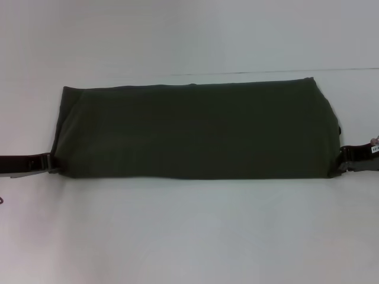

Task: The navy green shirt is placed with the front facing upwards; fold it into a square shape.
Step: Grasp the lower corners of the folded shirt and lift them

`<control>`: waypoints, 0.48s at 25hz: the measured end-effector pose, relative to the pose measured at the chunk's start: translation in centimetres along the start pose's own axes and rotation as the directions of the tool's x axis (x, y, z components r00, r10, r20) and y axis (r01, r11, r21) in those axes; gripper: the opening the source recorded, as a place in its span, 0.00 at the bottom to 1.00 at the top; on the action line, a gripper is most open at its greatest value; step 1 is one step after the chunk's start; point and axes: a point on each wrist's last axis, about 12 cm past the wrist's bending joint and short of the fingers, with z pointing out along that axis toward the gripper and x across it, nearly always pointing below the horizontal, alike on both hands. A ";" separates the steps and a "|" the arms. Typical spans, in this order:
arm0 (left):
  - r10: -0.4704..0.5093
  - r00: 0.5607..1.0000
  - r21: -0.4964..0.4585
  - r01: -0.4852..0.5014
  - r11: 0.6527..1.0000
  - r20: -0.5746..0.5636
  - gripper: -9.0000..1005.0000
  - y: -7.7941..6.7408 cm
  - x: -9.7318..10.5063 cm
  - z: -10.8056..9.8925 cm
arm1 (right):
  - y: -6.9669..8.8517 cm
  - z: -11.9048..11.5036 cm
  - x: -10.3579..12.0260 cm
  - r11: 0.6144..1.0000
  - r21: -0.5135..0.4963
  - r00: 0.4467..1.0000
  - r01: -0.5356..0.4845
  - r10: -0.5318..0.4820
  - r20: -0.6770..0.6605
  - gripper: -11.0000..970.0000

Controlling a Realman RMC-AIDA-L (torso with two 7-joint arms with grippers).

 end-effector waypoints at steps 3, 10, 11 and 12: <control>0.000 1.000 0.001 0.000 1.000 -0.001 0.02 0.0 0.0 -0.1 | -0.1 0.0 0.0 1.000 0.001 1.000 0.004 -0.004 -0.002 0.06; 0.005 1.000 0.004 -0.005 1.000 -0.001 0.02 0.1 -0.2 -0.5 | 0.2 0.0 0.3 0.999 -0.021 0.999 0.036 -0.037 -0.023 0.03; 0.006 1.000 0.005 -0.006 1.000 -0.001 0.02 0.1 -0.3 -0.6 | 0.4 0.0 0.5 0.998 -0.032 0.998 0.048 -0.049 -0.036 0.03; 0.006 1.000 0.007 -0.006 1.000 -0.001 0.02 0.2 -0.3 -0.7 | 0.4 0.0 0.5 0.998 -0.032 0.998 0.048 -0.049 -0.036 0.03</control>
